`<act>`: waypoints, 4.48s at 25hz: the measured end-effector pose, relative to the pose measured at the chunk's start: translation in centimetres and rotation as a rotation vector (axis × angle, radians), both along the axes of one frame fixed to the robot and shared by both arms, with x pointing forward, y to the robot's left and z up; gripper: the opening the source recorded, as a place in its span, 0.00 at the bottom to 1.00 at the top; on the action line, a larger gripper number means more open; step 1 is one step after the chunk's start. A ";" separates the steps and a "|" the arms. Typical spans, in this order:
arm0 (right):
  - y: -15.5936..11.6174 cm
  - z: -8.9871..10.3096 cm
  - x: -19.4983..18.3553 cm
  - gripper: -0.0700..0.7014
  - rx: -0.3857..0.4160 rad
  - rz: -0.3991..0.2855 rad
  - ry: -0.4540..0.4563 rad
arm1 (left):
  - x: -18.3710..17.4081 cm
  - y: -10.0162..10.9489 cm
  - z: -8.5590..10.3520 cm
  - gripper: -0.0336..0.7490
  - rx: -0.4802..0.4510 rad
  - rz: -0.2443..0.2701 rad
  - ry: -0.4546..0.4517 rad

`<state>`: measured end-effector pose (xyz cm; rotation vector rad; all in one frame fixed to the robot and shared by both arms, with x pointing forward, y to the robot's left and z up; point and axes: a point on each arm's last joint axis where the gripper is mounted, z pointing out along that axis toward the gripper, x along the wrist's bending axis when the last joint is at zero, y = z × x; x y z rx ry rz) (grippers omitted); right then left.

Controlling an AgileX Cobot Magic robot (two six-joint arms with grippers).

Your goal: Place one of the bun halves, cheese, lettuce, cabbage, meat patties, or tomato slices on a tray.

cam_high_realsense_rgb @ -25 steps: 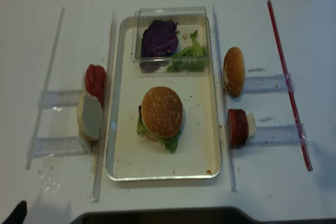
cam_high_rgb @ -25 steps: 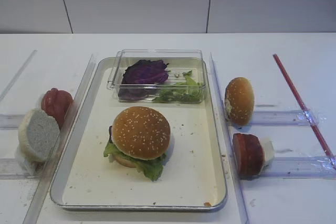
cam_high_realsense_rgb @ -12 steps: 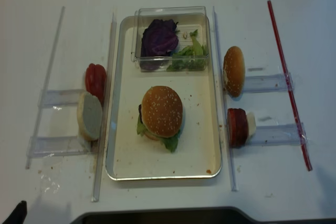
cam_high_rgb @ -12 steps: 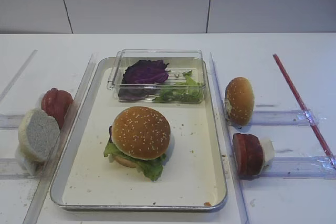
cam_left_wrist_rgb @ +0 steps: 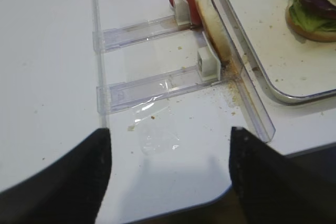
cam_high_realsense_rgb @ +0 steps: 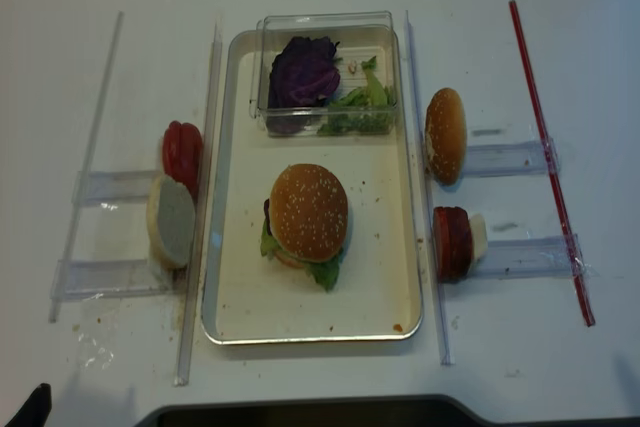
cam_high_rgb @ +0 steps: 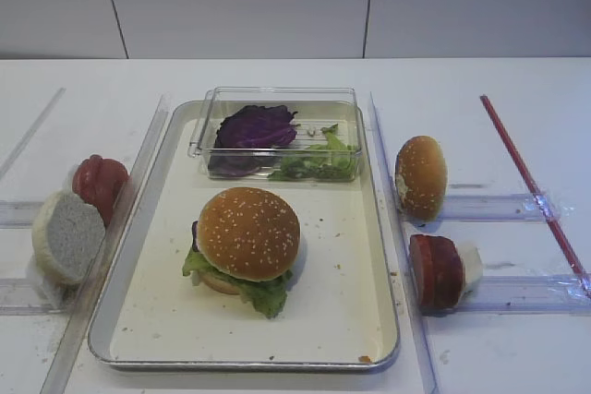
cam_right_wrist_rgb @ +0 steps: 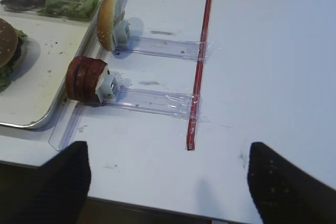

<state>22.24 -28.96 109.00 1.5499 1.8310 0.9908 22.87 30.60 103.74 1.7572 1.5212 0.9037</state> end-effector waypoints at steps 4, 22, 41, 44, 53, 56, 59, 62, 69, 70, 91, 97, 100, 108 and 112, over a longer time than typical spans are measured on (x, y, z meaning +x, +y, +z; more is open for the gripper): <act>-0.1 -1.4 -0.8 0.89 0.000 -0.007 -0.027 | 0.0 0.0 0.0 0.60 0.000 0.000 0.000; -0.7 -3.5 -0.6 0.89 -0.042 -0.049 -0.078 | 0.0 0.0 0.0 0.60 0.000 0.000 0.000; -0.6 -5.2 0.8 0.87 -0.040 -0.053 -0.073 | 0.0 0.0 0.0 0.60 0.000 0.000 0.000; -0.6 -5.3 0.8 0.87 -0.041 -0.053 -0.070 | 0.0 0.0 0.0 0.60 0.000 0.000 0.000; -0.6 -5.3 0.9 0.83 -0.042 -0.054 -0.070 | 0.0 0.0 0.0 0.60 0.000 0.000 0.000; -0.6 -5.3 0.9 0.79 -0.042 -0.054 -0.070 | 0.0 0.0 0.0 0.60 0.000 0.000 0.000; -0.6 -5.3 0.9 0.76 -0.042 -0.054 -0.070 | 0.0 0.0 0.0 0.60 -0.001 0.001 0.000; -0.6 -5.3 0.9 0.74 -0.042 -0.054 -0.070 | 0.0 0.0 0.0 0.60 -0.001 0.001 0.000; -0.6 -5.3 0.9 0.68 -0.042 -0.054 -0.069 | 0.0 0.0 0.0 0.60 -0.003 0.002 0.000; -0.6 -5.3 0.9 0.67 -0.041 -0.055 -0.069 | 0.0 0.0 0.0 0.60 -0.003 0.002 0.000; -0.6 -5.3 0.9 0.45 -0.042 -0.097 -0.066 | 0.0 0.0 0.0 0.60 -0.003 0.002 0.000; -0.6 -5.3 0.9 0.34 -0.042 -0.097 -0.066 | 0.0 0.0 0.0 0.60 -0.003 0.002 0.000; -0.6 -5.3 0.9 0.29 -0.042 -0.097 -0.066 | 0.0 0.0 0.0 0.60 -0.003 0.002 0.000; -0.6 -5.3 0.9 0.20 -0.042 -0.097 -0.066 | 0.0 0.0 0.0 0.60 -0.003 0.002 0.000; -0.4 -5.3 0.9 0.26 -0.007 -0.106 -0.061 | 0.0 0.0 0.0 0.60 -0.003 0.002 0.000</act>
